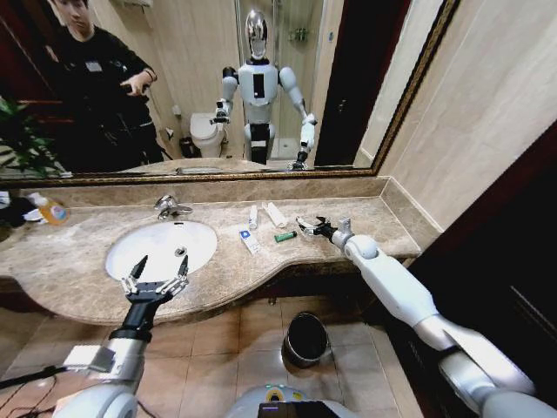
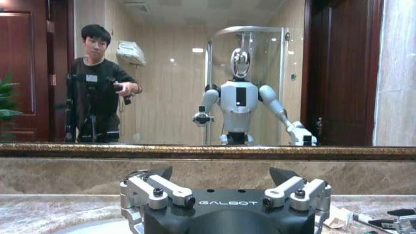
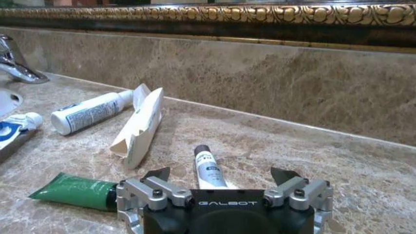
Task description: Pick up the trash from the sink and place it in the trash bin.
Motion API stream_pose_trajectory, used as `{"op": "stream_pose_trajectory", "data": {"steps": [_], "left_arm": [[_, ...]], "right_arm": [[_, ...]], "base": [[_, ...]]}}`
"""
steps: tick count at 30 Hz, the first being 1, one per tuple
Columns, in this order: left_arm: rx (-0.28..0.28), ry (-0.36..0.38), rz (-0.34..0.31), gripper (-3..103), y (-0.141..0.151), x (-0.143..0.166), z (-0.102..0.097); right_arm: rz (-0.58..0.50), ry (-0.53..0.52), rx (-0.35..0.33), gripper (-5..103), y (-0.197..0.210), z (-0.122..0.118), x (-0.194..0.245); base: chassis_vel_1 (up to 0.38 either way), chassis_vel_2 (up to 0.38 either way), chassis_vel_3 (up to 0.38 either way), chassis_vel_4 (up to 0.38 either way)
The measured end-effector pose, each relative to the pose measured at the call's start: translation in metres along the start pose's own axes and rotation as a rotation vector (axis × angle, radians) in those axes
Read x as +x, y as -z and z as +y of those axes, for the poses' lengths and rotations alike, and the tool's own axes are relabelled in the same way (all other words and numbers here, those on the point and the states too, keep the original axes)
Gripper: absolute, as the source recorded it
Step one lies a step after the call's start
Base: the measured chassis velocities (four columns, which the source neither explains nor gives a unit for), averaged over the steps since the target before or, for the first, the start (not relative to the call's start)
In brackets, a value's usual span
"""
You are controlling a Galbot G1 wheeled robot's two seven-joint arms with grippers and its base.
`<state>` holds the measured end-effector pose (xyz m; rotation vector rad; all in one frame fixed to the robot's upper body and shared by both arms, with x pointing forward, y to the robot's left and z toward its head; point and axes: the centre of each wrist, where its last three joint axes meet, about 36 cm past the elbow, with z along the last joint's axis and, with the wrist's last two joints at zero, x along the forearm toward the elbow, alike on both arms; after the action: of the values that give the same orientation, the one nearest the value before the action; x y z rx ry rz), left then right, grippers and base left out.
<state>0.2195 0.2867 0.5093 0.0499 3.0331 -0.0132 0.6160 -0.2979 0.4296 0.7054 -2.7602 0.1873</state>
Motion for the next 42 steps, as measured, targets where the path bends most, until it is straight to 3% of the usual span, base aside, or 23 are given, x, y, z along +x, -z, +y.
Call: {"op": "stream_pose_trajectory", "data": {"steps": [13, 16, 25, 27, 28, 30, 33, 42], "left_arm": [[0.0, 0.0, 0.0, 100, 0.0, 0.0, 0.0], [0.0, 0.0, 0.0, 100, 0.0, 0.0, 0.0], [0.0, 0.0, 0.0, 100, 0.0, 0.0, 0.0], [0.0, 0.0, 0.0, 100, 0.0, 0.0, 0.0], [0.0, 0.0, 0.0, 100, 0.0, 0.0, 0.0], [0.0, 0.0, 0.0, 100, 0.0, 0.0, 0.0], [0.0, 0.0, 0.0, 100, 0.0, 0.0, 0.0], [0.0, 0.0, 0.0, 100, 0.0, 0.0, 0.0]], "right_arm": [[0.014, 0.018, 0.011, 101, 0.0, 0.001, -0.009], [0.012, 0.021, 0.006, 90, -0.003, 0.002, -0.01], [0.008, 0.023, -0.002, 83, -0.002, 0.004, -0.012], [0.01, 0.023, -0.003, 76, -0.003, 0.004, -0.012], [0.011, 0.022, -0.004, 66, -0.004, 0.004, -0.012], [0.012, 0.021, -0.004, 66, -0.004, 0.003, -0.012], [0.01, 0.018, -0.006, 53, -0.004, 0.003, -0.012], [0.014, 0.015, -0.01, 51, -0.008, 0.004, -0.011]], "base": [[0.0, 0.0, 0.0, 0.0], [0.0, 0.0, 0.0, 0.0], [0.0, 0.0, 0.0, 0.0], [0.0, 0.0, 0.0, 0.0], [0.0, 0.0, 0.0, 0.0], [0.0, 0.0, 0.0, 0.0], [0.0, 0.0, 0.0, 0.0], [0.0, 0.0, 0.0, 0.0]]}}
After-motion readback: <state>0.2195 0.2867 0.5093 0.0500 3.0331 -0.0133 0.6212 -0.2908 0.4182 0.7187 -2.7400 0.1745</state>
